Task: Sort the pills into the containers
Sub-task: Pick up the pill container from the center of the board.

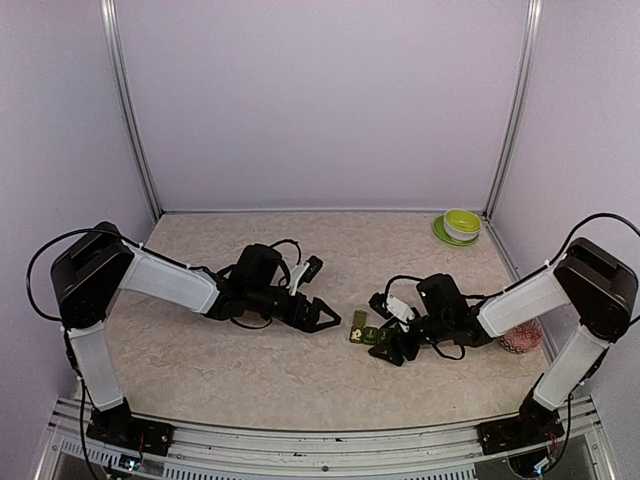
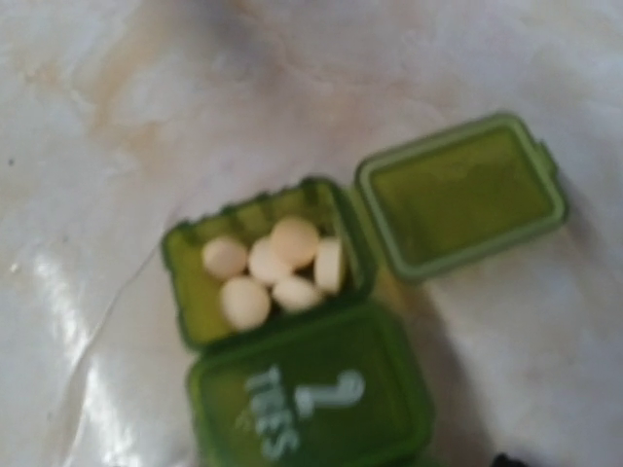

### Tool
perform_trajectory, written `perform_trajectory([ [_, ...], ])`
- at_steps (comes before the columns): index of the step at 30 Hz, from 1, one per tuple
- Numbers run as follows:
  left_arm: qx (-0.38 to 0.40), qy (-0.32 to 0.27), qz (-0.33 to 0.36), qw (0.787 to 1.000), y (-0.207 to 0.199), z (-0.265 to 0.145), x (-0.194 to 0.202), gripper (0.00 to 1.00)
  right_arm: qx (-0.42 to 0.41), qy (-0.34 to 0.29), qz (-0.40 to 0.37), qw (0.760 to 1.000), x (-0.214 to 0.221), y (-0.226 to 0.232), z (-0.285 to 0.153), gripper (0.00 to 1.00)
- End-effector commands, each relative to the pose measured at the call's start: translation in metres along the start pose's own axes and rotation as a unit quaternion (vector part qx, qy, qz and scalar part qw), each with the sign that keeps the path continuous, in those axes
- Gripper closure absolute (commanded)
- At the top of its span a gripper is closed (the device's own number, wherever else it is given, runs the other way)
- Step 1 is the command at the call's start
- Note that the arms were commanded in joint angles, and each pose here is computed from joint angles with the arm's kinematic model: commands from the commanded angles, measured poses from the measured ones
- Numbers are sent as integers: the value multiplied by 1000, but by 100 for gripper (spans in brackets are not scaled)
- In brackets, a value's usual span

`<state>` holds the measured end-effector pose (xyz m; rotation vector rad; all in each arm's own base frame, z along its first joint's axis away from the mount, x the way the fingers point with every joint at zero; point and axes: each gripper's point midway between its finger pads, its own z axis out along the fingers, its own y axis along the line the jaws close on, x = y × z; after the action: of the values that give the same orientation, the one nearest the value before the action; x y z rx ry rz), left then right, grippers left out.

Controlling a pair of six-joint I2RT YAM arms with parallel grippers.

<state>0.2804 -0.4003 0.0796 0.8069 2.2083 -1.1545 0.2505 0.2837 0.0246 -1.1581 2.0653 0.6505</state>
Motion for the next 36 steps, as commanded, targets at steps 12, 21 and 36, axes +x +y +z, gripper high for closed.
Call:
perform_trajectory([
  [12, 26, -2, -5, 1000, 1, 1, 1, 1, -21, 10, -38, 999, 4, 13, 15, 43],
  [21, 35, 0, -22, 999, 1, 2, 3, 1, -35, -13, -74, 997, -8, 33, 9, 50],
  [36, 54, -6, -33, 998, 0, 0, 3, 1, -38, -35, -96, 994, -23, 51, 1, 58],
])
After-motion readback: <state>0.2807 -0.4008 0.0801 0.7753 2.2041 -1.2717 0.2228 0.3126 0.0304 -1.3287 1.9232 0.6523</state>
